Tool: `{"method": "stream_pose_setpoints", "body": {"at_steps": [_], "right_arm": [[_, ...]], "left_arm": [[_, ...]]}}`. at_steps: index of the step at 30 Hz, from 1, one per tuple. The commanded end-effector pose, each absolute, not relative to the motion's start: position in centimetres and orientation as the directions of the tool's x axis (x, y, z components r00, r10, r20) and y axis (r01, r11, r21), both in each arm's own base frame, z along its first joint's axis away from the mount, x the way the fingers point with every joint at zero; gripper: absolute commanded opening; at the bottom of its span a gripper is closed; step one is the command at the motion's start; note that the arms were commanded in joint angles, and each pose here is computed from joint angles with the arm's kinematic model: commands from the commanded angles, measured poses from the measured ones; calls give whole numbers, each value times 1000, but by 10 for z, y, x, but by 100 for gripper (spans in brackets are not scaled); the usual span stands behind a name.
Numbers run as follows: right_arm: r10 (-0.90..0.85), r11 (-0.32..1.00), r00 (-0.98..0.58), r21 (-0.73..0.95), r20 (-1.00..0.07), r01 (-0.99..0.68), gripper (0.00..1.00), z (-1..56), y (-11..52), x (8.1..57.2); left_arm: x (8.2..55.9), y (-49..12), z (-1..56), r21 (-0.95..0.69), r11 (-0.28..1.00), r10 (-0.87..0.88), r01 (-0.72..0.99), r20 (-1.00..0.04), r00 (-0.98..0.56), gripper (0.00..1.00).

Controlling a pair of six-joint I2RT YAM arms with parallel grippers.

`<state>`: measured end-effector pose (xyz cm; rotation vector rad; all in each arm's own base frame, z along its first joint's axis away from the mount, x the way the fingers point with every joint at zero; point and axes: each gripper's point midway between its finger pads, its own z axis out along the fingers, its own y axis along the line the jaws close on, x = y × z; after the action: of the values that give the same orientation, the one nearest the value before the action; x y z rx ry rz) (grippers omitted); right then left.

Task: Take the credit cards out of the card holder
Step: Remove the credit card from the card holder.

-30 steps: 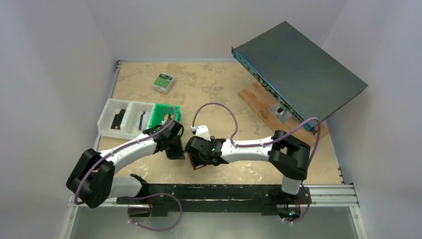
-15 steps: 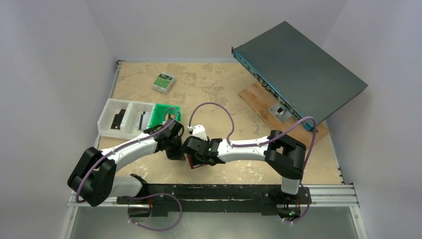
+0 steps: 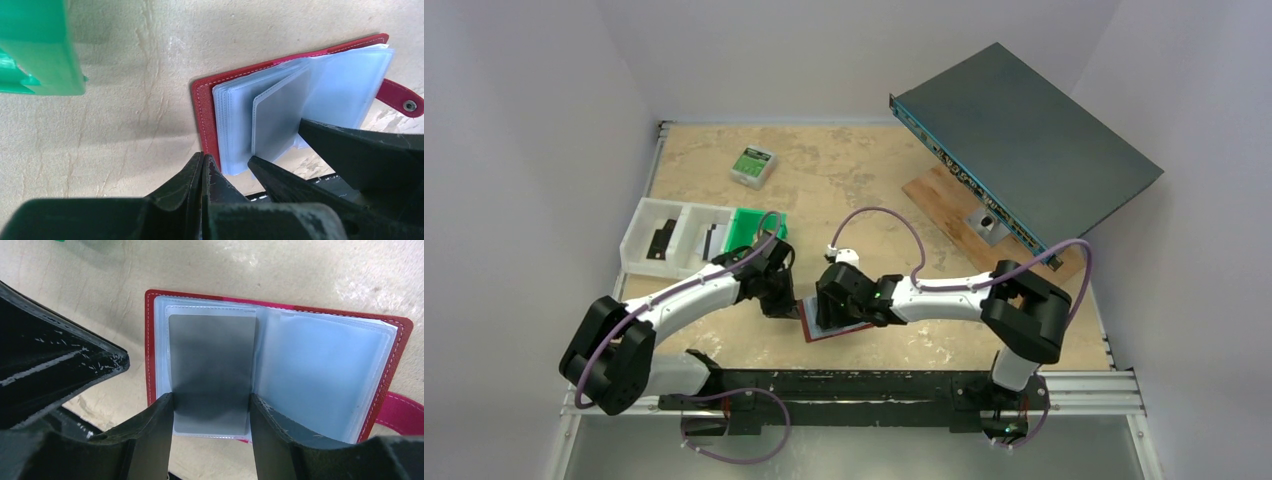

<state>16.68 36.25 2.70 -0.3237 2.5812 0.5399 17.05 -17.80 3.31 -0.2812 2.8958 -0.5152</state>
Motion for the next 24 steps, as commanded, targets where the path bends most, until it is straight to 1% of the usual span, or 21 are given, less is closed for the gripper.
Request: {"method": "stream_pose_setpoints", "body": {"at_steps": [1, 8, 14, 18, 21, 24], "right_arm": [[-56, 827, -896, 483, -441, -289, 34, 38, 370, 161], [-9, 765, -913, 584, -409, -269, 35, 42, 367, 160], [14, 723, -920, 640, -391, -261, 35, 47, 368, 158], [25, 695, -921, 669, -389, -264, 39, 53, 370, 156], [29, 689, -921, 675, -389, -263, 52, 55, 369, 155], [37, 686, -918, 678, -396, -265, 69, 60, 368, 155]], "left_arm": [[181, -190, 53, -420, 901, -199, -106, -185, -962, 0], [185, -201, 56, -461, 882, -198, -97, -177, -964, 0], [193, -213, 53, -497, 863, -197, -89, -170, -966, 0], [197, -223, 47, -517, 851, -193, -89, -152, -969, 0], [198, -230, 47, -537, 840, -186, -80, -146, -972, 0], [197, -236, 51, -545, 836, -170, -61, -152, -974, 0]]}}
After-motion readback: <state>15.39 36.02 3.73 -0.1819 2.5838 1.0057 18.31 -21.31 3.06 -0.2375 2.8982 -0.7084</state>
